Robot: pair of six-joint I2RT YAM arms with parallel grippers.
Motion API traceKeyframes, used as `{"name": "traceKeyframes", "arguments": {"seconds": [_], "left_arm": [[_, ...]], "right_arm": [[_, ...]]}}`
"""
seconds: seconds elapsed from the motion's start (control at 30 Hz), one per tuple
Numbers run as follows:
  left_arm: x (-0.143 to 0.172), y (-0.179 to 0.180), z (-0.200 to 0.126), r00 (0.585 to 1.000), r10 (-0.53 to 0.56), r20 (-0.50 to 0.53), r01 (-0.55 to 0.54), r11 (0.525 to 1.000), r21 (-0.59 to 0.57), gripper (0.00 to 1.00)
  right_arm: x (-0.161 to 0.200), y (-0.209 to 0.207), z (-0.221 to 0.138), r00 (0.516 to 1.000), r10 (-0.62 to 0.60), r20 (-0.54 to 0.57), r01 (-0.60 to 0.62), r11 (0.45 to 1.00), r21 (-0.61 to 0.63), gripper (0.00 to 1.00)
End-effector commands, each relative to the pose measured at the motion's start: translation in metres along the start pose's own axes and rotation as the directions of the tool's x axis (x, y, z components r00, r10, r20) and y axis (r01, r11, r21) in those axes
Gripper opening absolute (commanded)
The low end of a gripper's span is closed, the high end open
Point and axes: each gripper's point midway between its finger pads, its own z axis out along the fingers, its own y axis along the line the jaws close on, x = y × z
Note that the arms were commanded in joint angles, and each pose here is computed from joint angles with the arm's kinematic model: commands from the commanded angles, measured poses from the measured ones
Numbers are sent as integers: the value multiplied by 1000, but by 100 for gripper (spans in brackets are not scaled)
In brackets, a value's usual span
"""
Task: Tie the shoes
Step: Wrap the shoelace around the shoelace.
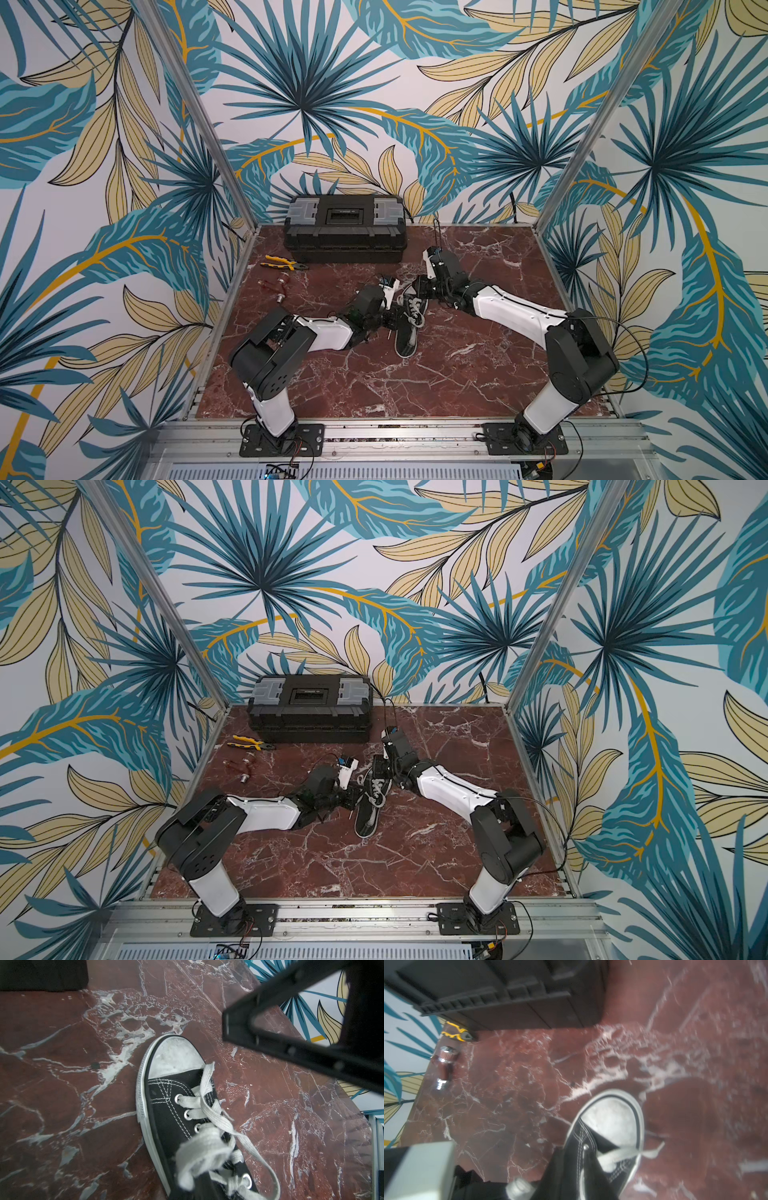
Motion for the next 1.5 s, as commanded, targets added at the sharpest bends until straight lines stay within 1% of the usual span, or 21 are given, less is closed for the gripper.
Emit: {"name": "traceKeyframes", "arguments": {"seconds": [0.0,0.07,0.17,0.43,0.6,0.87,0.93,1.23,1.4,1.47], "left_arm": [[-1,3,-2,1000,5,10,-5,1000,-13,0],[-2,3,-2,1000,8,11,-8,1000,-16,0],[-3,2,-3,1000,10,9,-10,1000,-16,0],[-2,2,-2,1000,14,3,-14,1000,-16,0],[-1,1,-2,1000,19,-4,-19,1000,-11,0],[0,2,-1,1000,22,-11,-22,1000,-13,0],[0,2,-2,1000,21,-11,-22,1000,-14,0],[1,3,-2,1000,25,-14,-25,1000,-16,0],[0,2,-2,999,28,-15,-28,1000,-13,0],[0,1,-2,999,31,-14,-31,999,-13,0]], "right_arm": [[37,-13,8,991,-3,-133,10,998,55,33],[42,-11,11,988,-14,-151,22,999,50,38],[48,-11,15,984,-22,-177,31,999,44,42],[53,-8,23,977,-45,-208,54,998,39,41],[55,-7,27,973,-57,-224,67,997,39,33],[50,-3,23,975,-63,-213,71,997,31,9],[48,-4,20,977,-63,-204,72,997,39,6],[30,-4,3,988,-61,-140,71,995,67,5],[27,-10,0,990,-51,-128,65,992,104,8],[29,-9,2,990,-50,-132,64,993,101,9]]}}
